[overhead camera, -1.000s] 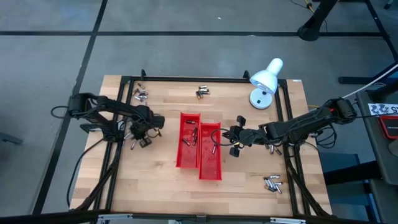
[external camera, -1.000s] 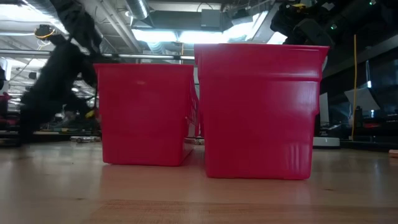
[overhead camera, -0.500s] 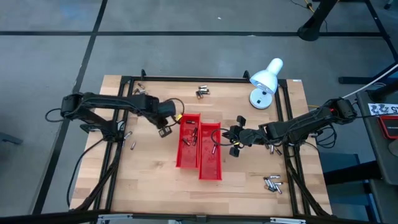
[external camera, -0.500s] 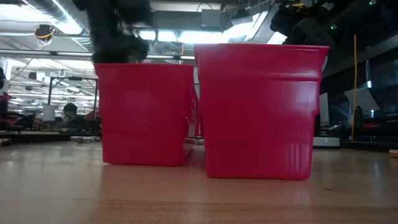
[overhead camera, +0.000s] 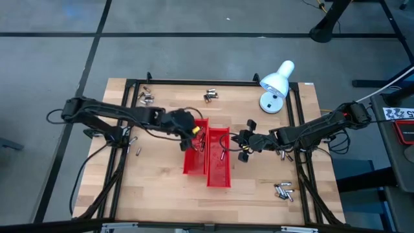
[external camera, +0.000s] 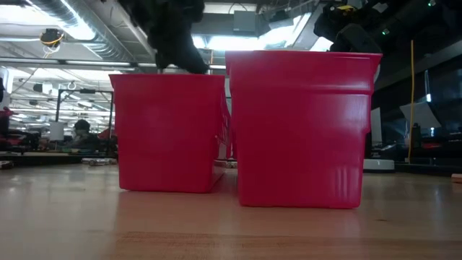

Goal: Sort batteries
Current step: Put the black battery into the left red bin, then put the silver battery into the right red bin

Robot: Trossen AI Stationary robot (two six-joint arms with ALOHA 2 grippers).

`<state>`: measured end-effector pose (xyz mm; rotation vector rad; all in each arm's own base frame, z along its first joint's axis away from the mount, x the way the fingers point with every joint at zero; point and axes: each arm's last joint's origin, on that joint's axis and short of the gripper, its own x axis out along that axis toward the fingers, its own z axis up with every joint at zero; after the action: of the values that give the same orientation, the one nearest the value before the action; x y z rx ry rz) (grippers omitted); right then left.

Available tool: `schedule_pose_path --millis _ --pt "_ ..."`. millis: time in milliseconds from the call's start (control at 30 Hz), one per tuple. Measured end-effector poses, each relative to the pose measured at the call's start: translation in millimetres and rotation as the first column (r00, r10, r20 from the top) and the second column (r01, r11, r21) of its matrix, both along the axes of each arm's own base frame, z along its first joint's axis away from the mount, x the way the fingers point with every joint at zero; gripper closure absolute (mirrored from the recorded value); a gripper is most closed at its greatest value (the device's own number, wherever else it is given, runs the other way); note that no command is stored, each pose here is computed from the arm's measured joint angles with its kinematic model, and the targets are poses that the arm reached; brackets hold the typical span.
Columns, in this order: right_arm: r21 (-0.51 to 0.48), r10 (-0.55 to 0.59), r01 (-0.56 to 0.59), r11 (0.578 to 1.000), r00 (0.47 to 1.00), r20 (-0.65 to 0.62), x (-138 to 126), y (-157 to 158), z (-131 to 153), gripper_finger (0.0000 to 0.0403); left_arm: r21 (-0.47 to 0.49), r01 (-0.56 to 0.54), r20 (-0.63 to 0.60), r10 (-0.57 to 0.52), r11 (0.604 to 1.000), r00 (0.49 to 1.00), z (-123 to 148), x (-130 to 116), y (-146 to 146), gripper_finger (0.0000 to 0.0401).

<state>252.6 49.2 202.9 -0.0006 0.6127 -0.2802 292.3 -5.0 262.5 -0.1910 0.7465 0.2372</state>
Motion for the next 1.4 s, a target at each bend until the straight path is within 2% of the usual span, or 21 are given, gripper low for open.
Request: schedule_pose_path --millis 233,700,833,933,1000,1067,1133,1233,1300,1367,1400 --pt "0.0 0.0 0.0 1.0 1.0 0.001 0 0 0 0.0372 0.005 0.024 -0.09 -0.024 1.0 0.996 -30 17 -7 0.0352" --pt "-0.005 -0.007 0.007 1.0 1.0 0.004 0 0 0 0.0372 0.045 0.07 -0.115 -0.064 0.997 0.991 -31 18 -6 0.0267" --pt "-0.005 -0.007 0.007 1.0 1.0 0.004 0 0 0 0.0372 0.075 0.106 -0.182 -0.091 0.992 0.979 -8 11 -5 0.0254" --pt "-0.005 -0.007 0.007 1.0 1.0 0.005 0 0 0 0.0372 0.052 0.05 -0.266 -0.034 0.997 0.963 13 -1 -2 0.0252" --pt "-0.006 -0.007 0.007 1.0 1.0 0.002 0 0 0 0.0372 0.024 -0.032 -0.331 0.039 0.999 0.943 21 -11 -1 0.0255" --pt "-0.006 -0.007 0.007 1.0 1.0 0.0 0 0 0 0.0372 -0.006 -0.137 -0.412 0.122 0.991 0.903 21 -25 0 0.0259" --pt "-0.01 -0.004 0.004 1.0 1.0 0.0 0 0 0 0.0372 -0.016 -0.244 -0.503 0.203 0.97 0.84 13 -38 -1 0.0263" --pt "-0.015 -0.001 0.001 1.0 1.0 -0.003 0 0 0 0.0372 0.043 -0.394 -0.671 0.319 0.918 0.669 -7 -62 -2 0.0268" --pt "-0.015 -0.001 0.001 1.0 1.0 -0.003 0 0 0 0.0372 0.058 -0.466 -0.745 0.349 0.883 0.569 -22 -74 -5 0.0269" --pt "-0.015 -0.001 0.001 1.0 1.0 -0.003 0 0 0 0.0372 0.053 -0.516 -0.8 0.345 0.855 0.49 -37 -85 -7 0.0269" --pt "-0.015 0.0 0.0 1.0 1.0 -0.004 0 0 0 0.0372 0.04 -0.53 -0.819 0.331 0.847 0.468 -44 -89 -9 0.027"
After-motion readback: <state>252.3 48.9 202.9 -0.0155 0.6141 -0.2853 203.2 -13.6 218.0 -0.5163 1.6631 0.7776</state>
